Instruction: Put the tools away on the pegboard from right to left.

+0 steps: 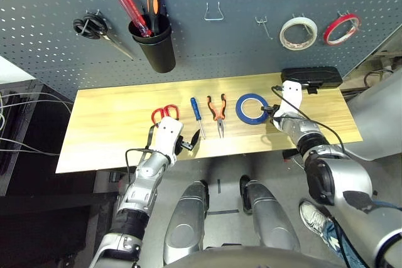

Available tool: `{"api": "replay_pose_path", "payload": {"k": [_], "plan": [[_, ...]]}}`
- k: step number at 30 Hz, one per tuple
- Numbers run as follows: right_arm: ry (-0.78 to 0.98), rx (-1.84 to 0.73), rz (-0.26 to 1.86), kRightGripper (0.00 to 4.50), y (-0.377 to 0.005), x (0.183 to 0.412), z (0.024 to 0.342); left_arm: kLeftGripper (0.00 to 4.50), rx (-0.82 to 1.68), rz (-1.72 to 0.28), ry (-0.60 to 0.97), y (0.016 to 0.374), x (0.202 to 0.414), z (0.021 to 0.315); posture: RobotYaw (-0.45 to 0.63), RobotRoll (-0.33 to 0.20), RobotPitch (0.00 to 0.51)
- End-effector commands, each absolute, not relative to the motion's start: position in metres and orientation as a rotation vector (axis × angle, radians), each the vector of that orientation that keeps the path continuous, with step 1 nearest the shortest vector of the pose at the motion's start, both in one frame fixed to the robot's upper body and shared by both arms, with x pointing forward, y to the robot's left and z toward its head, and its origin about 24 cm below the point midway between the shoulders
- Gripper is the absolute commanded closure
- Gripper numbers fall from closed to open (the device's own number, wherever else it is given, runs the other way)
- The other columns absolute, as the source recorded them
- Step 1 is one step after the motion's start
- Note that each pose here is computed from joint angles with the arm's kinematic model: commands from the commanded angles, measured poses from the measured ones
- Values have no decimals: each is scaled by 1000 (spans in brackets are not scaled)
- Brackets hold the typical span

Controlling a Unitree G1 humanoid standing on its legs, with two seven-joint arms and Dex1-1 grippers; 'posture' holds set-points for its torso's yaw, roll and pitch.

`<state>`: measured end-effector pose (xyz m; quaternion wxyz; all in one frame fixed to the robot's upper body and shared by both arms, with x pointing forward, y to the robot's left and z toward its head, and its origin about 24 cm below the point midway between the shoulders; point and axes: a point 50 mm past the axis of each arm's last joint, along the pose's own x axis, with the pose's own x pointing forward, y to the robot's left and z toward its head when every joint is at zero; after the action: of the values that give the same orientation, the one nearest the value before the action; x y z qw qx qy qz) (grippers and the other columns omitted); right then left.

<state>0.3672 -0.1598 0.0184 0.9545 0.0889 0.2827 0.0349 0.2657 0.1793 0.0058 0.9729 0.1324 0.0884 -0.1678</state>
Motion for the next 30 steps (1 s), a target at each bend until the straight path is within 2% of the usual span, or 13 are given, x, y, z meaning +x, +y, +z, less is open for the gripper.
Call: {"api": "replay_pose_path", "payload": {"k": [1,8,16,19,28,30], "plan": [[662,191,71,2440,-157,355,0,0,254,-336,216,181,261,-2,102,0,315],[653,188,73,127,-157,357,3,0,254,-335,216,181,262,-2,101,0,312],[649,185,80,55,-153,360,6,0,247,-323,214,182,263,-1,105,0,307],[653,183,81,712,-151,360,7,0,247,-321,213,182,264,-1,105,0,304],[651,174,59,3711,-155,362,9,0,246,-320,206,182,268,-1,102,0,286],[644,173,54,3787,-157,363,11,0,246,-319,203,182,270,0,101,0,282]]}}
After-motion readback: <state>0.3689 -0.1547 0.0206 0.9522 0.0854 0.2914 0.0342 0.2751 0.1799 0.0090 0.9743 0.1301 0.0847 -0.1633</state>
